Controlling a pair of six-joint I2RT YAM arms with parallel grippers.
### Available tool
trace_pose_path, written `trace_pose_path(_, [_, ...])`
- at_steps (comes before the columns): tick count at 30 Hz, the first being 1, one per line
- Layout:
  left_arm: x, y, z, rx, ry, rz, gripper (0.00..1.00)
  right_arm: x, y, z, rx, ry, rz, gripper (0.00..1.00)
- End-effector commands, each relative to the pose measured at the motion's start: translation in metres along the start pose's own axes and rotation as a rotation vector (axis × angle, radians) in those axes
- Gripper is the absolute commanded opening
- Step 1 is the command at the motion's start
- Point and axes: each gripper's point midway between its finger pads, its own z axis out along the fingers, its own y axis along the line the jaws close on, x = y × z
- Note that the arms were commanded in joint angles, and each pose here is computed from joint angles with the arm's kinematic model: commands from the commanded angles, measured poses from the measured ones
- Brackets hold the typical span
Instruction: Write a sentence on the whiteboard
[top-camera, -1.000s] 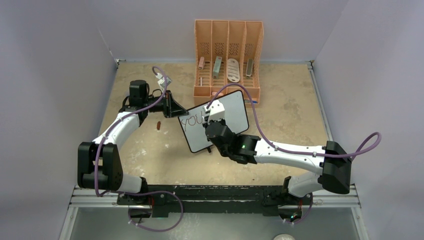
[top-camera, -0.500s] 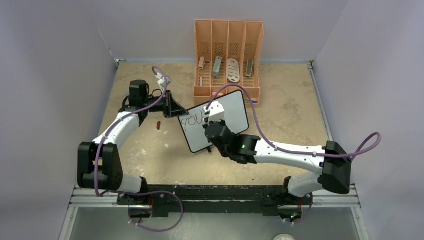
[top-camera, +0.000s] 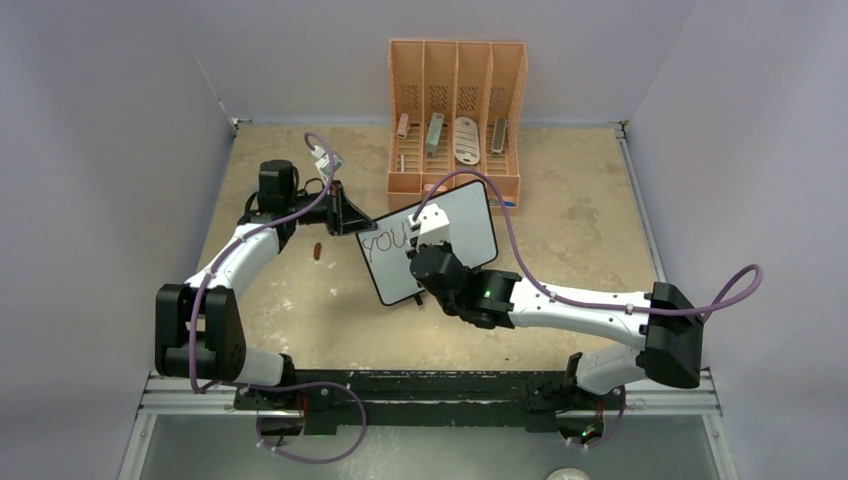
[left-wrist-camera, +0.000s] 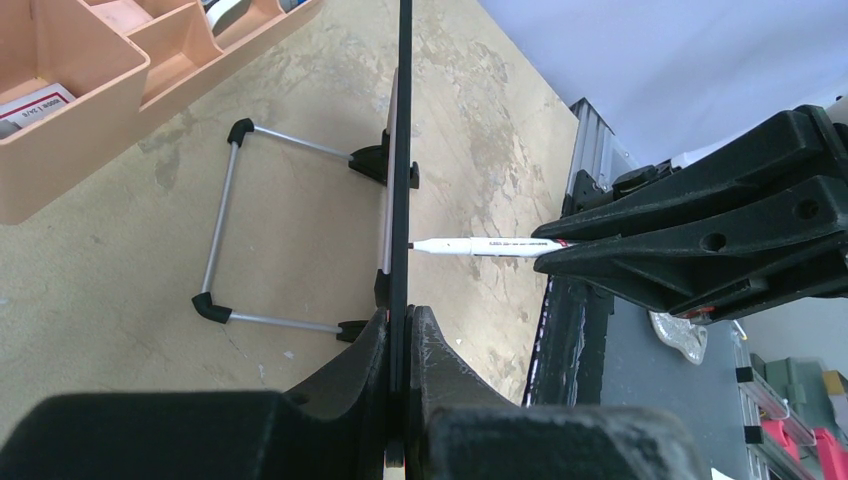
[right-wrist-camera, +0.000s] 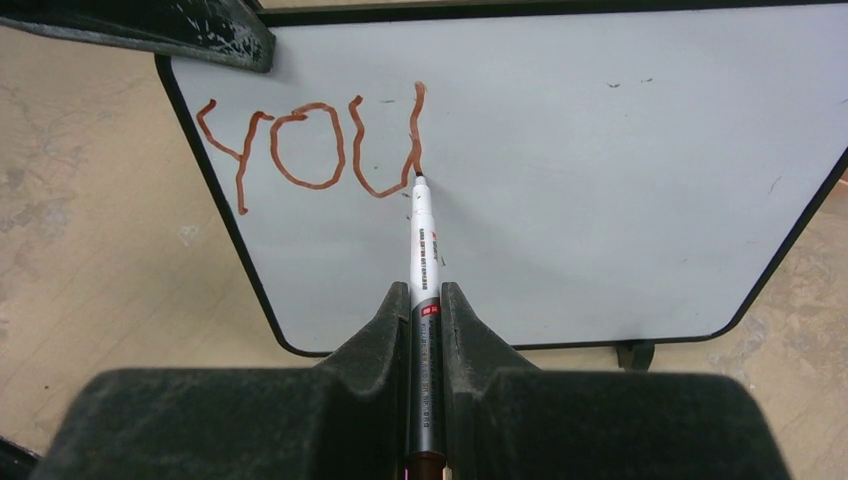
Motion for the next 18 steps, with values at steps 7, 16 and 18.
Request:
trace_pose_path(7, [-0.0117, -0.0102, 0.0006, 0.039, -0.006, 0.057, 0.0, 0.0112, -0.01, -0.0042, 0.018, 0.033, 0.0, 0.0])
trace_pose_path(16, [-0.0113, -0.0096, 0.0006, 0.035, -0.005, 0.057, 0.0, 0.0049, -0.0132, -0.0076, 0.027, 0.015, 0.02, 0.0])
trace_pose_path(18, [-0.012, -0.0101, 0.0002, 0.035, -0.007, 0.059, 0.0, 0.002, -0.0138, -0.0088, 0.027, 0.005, 0.029, 0.0])
